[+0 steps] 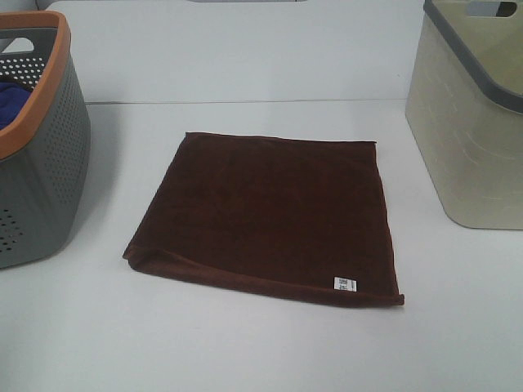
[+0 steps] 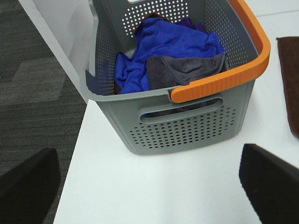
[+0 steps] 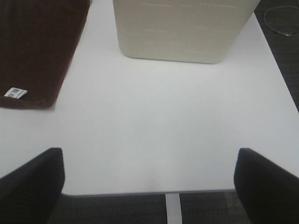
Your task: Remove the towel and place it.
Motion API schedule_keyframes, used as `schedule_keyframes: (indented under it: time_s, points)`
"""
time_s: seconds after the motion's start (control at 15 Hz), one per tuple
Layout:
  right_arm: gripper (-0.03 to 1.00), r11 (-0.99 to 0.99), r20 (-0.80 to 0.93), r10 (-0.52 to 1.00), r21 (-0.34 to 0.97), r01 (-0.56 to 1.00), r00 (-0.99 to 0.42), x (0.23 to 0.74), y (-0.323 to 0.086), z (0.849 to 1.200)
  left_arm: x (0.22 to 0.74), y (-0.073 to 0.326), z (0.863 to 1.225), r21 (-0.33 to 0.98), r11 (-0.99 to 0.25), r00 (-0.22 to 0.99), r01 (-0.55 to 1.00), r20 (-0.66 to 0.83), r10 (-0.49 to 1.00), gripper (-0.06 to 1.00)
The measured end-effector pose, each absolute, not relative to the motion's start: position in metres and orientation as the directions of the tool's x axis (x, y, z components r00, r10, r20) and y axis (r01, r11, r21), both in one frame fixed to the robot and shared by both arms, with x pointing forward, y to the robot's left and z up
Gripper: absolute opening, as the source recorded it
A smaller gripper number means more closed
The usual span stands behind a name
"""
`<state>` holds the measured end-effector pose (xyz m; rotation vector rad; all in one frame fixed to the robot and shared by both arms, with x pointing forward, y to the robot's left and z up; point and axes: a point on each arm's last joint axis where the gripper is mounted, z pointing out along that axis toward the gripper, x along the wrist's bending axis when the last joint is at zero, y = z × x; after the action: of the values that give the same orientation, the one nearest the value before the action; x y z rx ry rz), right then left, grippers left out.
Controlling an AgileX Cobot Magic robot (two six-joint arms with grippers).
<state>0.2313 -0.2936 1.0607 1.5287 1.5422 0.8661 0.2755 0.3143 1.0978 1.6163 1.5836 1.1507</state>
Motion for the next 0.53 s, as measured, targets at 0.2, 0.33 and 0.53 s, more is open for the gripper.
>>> schedule_keyframes:
  time_s: [0.2,0.33,0.53]
  points:
    - [0.96,0.045,-0.066,0.997,0.893,0.447,0.032,0.228,-0.293,1.06,0.256,0.313,1.078,0.901,-0.098,-0.09,0.423,0.149,0.985,0.99]
    - [0.96,0.045,-0.066,0.997,0.893,0.447,0.032,0.228,-0.293,1.06,0.247,0.311,1.068,0.898,-0.079,-0.079,0.432,0.125,0.989,0.99]
    - [0.96,0.041,-0.06,0.998,0.89,0.455,0.028,0.232,-0.293,1.055,0.239,0.302,1.058,0.892,-0.03,-0.016,0.452,0.042,0.999,0.99]
